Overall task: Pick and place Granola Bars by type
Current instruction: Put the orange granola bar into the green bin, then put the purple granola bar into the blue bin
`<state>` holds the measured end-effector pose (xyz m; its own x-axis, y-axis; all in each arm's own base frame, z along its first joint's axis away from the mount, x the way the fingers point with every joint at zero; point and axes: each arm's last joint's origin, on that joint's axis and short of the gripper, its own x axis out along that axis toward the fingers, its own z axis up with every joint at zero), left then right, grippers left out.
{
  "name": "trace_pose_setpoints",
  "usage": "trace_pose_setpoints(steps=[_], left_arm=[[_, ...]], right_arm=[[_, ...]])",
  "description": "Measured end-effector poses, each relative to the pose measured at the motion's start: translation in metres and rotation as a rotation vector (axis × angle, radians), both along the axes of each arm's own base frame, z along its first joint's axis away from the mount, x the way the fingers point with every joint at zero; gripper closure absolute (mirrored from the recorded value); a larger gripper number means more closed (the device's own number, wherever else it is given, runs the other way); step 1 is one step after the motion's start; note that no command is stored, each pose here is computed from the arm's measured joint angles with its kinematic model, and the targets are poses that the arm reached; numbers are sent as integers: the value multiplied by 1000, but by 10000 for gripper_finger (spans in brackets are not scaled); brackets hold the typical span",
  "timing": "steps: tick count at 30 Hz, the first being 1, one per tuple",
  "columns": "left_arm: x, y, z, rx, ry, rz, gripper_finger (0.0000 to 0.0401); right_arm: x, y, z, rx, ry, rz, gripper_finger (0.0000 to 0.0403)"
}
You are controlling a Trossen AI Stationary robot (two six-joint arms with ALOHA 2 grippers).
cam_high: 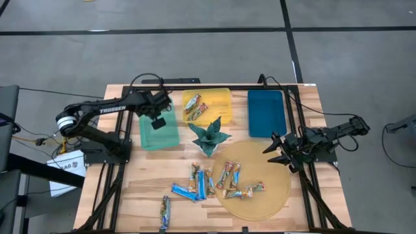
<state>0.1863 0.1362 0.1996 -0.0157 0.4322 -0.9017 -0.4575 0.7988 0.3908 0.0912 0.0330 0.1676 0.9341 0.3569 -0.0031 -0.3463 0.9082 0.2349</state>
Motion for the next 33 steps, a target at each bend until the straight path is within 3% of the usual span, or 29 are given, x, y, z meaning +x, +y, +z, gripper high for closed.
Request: trace_pose_setpoints(steps=[13,20,28,33], left_arm=[[-2,3,0,-2,10,-7,270],[-2,-1,4,9,-26,15,255],[-8,-21,33,29,-224,31,259],[-9,-47,54,-9,-401,-59,259]], right_arm=[[0,0,0,0,0,0,214],[0,0,0,0,0,0,214],[0,0,0,0,0,0,214],[0,0,0,0,0,0,214]])
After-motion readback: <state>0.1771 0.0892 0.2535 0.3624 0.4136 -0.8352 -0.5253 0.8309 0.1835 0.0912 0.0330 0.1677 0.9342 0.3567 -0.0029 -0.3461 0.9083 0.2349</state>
